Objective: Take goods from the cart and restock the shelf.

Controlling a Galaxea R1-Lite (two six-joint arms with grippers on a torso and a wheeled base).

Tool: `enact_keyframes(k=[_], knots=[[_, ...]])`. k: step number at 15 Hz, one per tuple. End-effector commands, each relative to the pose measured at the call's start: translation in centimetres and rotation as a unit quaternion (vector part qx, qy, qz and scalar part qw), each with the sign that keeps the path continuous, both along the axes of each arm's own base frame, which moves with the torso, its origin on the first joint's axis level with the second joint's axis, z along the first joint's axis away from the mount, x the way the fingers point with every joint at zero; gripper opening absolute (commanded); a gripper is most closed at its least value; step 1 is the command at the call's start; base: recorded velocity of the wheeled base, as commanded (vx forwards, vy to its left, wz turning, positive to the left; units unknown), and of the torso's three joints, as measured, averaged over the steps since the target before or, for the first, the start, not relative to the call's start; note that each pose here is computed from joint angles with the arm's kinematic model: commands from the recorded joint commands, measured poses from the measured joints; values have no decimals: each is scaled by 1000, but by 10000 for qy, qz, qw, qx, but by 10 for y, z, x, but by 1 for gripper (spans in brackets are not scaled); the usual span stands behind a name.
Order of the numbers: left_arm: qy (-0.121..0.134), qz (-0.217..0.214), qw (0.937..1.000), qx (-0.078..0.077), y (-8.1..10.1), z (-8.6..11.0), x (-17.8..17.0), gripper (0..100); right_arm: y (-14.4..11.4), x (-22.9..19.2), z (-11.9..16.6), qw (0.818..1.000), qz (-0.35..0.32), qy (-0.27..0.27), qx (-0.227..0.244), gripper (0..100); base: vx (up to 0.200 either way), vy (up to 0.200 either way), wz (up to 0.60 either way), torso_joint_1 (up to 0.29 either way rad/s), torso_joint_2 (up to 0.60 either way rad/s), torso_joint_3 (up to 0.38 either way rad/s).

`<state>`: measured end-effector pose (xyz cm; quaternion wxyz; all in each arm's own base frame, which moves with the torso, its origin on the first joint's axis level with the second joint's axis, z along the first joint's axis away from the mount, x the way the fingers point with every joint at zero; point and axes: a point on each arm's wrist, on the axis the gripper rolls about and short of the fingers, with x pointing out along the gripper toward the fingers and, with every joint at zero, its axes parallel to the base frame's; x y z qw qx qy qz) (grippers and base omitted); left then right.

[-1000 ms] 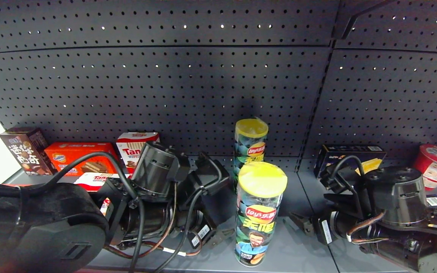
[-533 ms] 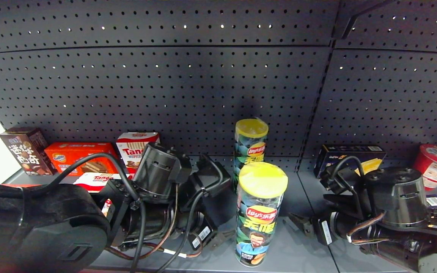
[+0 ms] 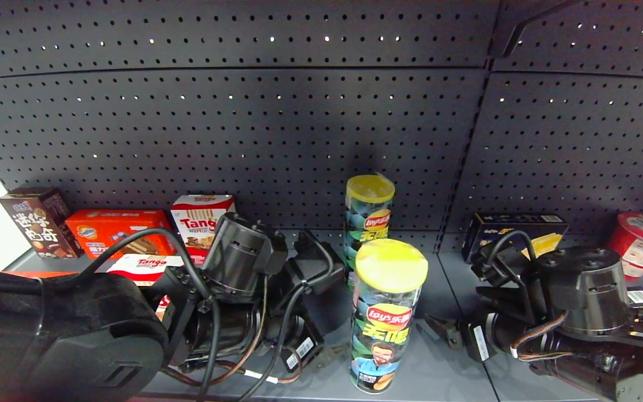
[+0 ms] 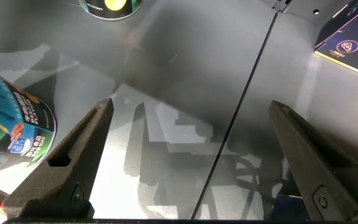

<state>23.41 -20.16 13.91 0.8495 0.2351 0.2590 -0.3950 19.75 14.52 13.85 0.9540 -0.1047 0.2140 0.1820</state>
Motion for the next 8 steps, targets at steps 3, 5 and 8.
enact_keyframes(k=[3,5,8], knots=[[-167,124,9997,-142,8,13,1,100,2,3,3,10000,-8,-49,37,100,0,0,0,0,0,0],[-323,254,9988,-266,15,25,5,100,0,11,13,9996,-120,-211,150,100,0,0,0,0,0,0],[-717,539,9945,-545,26,51,20,100,-4,29,42,9958,-391,-686,469,100,0,0,0,0,0,0]])
